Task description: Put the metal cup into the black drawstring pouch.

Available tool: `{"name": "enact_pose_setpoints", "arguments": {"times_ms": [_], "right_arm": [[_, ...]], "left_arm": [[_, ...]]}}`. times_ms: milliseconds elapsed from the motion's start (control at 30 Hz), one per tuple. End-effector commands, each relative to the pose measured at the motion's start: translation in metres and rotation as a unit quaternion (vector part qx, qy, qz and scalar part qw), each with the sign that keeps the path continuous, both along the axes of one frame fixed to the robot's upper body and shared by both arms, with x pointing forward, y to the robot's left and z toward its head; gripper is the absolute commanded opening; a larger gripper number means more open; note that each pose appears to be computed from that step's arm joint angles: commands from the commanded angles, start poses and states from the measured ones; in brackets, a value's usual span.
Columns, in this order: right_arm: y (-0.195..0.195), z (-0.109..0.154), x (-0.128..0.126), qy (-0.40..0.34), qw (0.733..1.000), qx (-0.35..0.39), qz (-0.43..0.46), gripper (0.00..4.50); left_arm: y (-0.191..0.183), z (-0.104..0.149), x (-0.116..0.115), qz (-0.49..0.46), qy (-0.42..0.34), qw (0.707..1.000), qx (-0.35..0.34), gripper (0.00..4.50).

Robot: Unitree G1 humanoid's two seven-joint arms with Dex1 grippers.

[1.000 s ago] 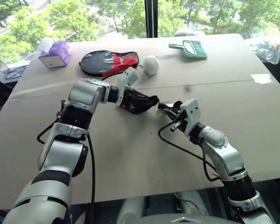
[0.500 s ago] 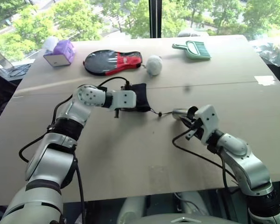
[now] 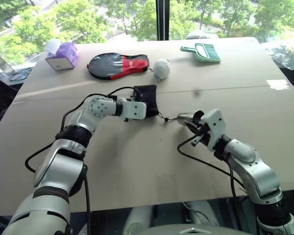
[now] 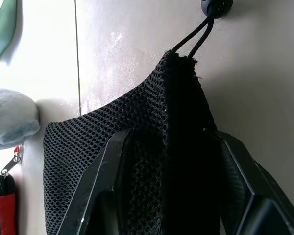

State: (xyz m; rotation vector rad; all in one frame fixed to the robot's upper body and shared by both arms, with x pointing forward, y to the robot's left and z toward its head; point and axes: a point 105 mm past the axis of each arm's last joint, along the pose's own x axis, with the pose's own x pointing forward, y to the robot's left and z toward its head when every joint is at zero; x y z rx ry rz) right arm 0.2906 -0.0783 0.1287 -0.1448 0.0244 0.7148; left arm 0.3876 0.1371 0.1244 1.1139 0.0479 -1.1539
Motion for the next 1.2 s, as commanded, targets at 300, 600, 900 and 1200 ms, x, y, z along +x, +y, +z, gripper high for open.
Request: {"name": "enact_pose_setpoints", "arguments": {"times_ms": [300, 600, 900, 1200], "right_arm": [[0.002, 0.014, -0.012, -0.020, 0.999, 0.021, 0.014, 0.00], [0.002, 0.014, -0.014, -0.020, 0.999, 0.022, 0.013, 0.00], [0.019, 0.031, -0.018, -0.045, 0.997, 0.050, 0.043, 0.00], [0.032, 0.048, -0.008, -0.003, 0.967, 0.253, 0.028, 0.00]], "left_arm": [[0.007, 0.034, -0.004, 0.051, 0.138, 0.988, -0.054, 2.28], [-0.006, 0.031, -0.003, 0.048, 0.115, 0.991, -0.053, 1.78], [-0.031, 0.037, -0.007, 0.114, 0.273, 0.944, -0.143, 0.06], [-0.063, 0.061, -0.011, 0.179, 0.389, 0.868, -0.250, 0.06]]}}
